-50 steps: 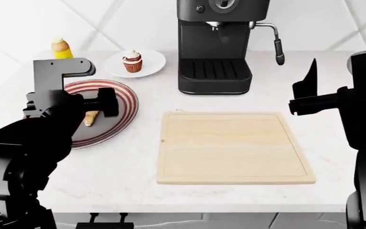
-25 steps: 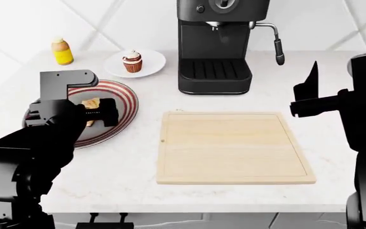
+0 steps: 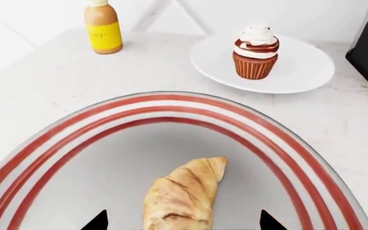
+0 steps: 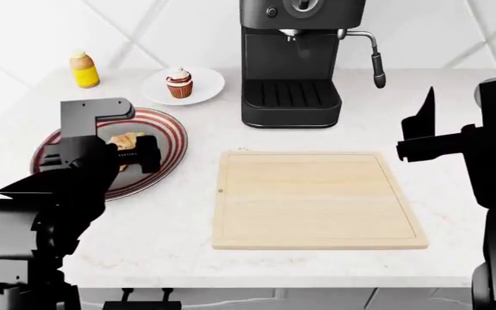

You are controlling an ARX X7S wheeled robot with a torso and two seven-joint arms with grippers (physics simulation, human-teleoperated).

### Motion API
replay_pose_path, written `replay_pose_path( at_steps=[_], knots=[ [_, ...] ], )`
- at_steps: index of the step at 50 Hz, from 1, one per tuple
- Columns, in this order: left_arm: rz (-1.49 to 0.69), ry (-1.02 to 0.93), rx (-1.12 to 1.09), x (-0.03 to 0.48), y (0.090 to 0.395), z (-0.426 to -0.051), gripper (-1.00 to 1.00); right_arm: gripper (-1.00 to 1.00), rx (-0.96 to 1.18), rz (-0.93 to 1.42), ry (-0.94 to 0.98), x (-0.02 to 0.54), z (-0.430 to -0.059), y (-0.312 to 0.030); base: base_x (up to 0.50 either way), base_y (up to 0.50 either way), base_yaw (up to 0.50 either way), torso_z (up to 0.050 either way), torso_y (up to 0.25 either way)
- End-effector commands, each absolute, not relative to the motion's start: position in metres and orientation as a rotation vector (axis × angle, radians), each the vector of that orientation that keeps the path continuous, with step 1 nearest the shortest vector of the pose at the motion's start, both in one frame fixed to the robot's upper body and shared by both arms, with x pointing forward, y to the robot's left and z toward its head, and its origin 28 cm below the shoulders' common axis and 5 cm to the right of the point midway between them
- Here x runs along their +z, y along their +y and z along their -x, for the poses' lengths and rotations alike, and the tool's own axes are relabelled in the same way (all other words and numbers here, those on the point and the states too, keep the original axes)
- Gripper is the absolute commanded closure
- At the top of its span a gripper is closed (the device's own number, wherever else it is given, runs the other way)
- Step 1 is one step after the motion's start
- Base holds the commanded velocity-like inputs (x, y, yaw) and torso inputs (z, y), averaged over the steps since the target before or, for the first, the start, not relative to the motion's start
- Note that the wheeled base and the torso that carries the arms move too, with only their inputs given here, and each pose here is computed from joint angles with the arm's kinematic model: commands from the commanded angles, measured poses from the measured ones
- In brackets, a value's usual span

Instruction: From the different types of pastries on the counter, select a croissant and place it on the cutting board. Then retrieve a jar of jam from the cabinet and place it alongside the croissant on the cutting board.

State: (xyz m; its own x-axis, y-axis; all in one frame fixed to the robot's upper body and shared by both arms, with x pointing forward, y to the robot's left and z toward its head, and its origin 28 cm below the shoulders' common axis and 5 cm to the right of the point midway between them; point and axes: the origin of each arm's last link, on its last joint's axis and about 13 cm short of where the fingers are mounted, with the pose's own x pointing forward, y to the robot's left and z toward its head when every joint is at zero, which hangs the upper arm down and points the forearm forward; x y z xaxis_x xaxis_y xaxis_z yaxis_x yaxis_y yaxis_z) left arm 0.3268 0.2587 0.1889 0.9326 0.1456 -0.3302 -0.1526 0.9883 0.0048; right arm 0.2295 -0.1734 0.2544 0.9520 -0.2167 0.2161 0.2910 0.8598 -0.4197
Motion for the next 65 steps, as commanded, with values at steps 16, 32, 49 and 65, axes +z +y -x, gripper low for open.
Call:
replay_pose_path(
  at_steps=[16,32,49,65],
  knots=[
    [0.033,0.367,0.155,0.18,0.259,-0.33,1.0,-1.0,-0.276,0.46,-0.156,0.251,-0.229,-0.176,0.0,0.0,0.0,0.0,0.0],
    [0.071,0.261,0.118,0.213,0.259,-0.317,1.0,-1.0,-0.281,0.46,-0.158,0.253,-0.228,-0.176,0.0,0.0,0.0,0.0,0.0],
    [0.04,0.117,-0.201,0.259,0.212,-0.258,1.0,-1.0,-0.29,0.456,-0.17,0.257,-0.221,-0.18,0.0,0.0,0.0,0.0,0.0],
    [0.029,0.21,-0.463,0.239,0.156,-0.227,1.0,-1.0,-0.293,0.428,-0.174,0.251,-0.216,-0.184,0.0,0.0,0.0,0.0,0.0]
  ],
)
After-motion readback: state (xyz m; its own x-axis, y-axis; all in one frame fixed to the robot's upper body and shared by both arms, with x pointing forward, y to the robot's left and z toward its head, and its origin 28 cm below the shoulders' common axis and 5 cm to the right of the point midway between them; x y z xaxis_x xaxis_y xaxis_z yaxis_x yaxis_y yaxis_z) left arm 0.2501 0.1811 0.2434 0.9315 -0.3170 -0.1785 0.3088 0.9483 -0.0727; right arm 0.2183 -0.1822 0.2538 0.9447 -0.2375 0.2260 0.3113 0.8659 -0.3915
